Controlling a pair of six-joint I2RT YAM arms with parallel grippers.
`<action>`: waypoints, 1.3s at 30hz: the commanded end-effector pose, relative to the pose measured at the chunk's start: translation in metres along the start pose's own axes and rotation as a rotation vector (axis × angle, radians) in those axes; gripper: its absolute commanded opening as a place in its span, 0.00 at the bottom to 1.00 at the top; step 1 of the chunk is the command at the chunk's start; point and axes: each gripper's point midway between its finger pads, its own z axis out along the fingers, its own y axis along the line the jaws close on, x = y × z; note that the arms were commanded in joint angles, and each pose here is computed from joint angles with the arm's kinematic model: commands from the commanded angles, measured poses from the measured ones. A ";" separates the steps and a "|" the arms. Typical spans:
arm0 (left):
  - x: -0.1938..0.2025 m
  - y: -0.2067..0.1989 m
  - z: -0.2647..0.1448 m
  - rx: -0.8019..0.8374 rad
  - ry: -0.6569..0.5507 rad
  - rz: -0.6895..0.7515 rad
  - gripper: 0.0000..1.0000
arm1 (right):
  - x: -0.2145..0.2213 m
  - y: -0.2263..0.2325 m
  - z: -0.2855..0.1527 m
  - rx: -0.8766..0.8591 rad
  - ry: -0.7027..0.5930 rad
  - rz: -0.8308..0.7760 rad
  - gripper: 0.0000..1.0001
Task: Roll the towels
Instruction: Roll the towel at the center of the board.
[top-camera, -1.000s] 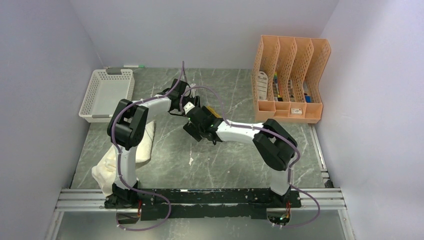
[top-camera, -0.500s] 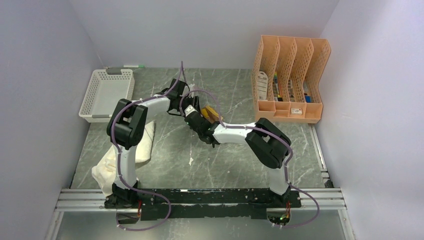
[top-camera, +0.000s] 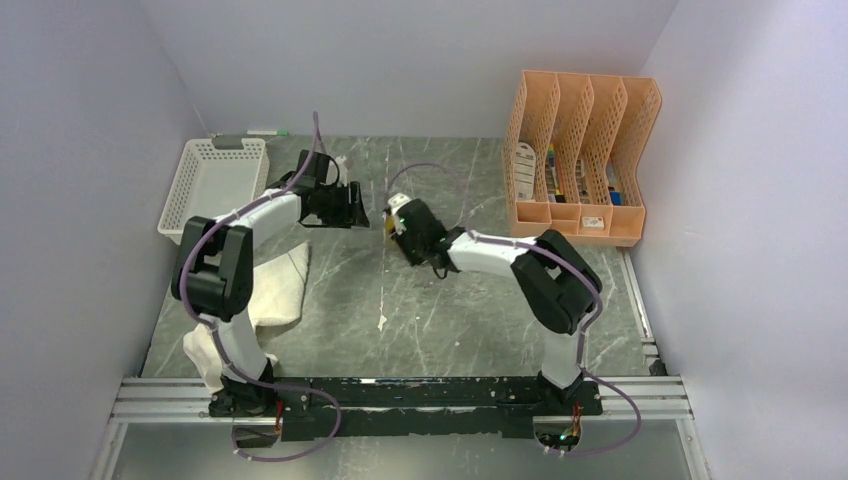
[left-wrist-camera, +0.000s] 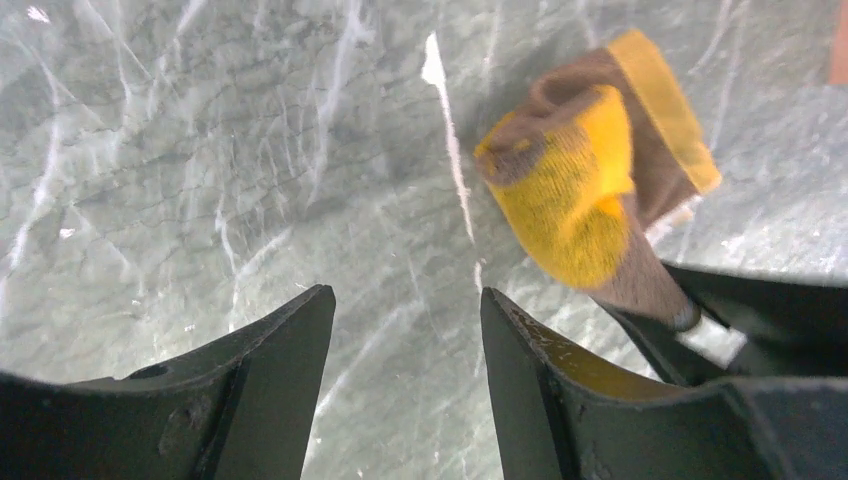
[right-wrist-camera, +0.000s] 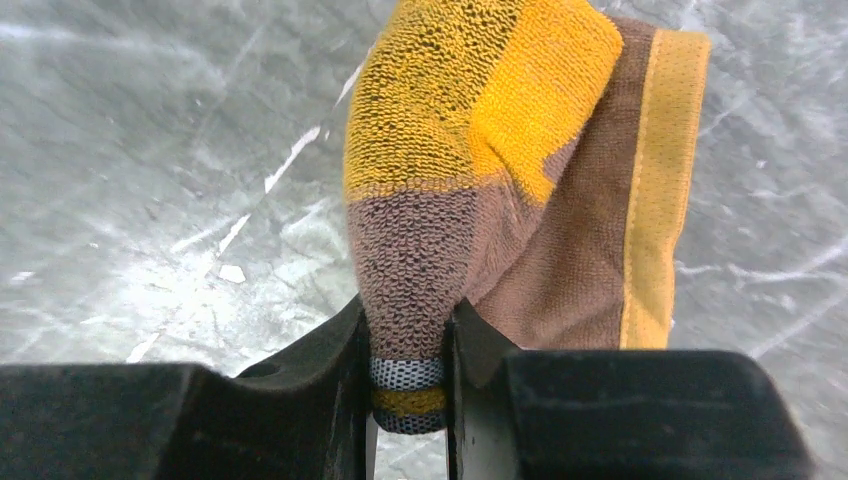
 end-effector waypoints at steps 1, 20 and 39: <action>-0.013 -0.007 -0.026 -0.029 -0.091 0.046 0.68 | -0.024 0.010 -0.011 -0.327 -0.080 0.271 0.11; -0.002 -0.071 0.007 0.188 -0.109 0.072 0.67 | 0.016 0.015 0.005 -0.824 0.119 0.785 0.21; 0.013 -0.074 0.046 0.139 -0.037 0.074 0.66 | 0.044 0.029 0.005 -0.782 0.193 0.741 0.44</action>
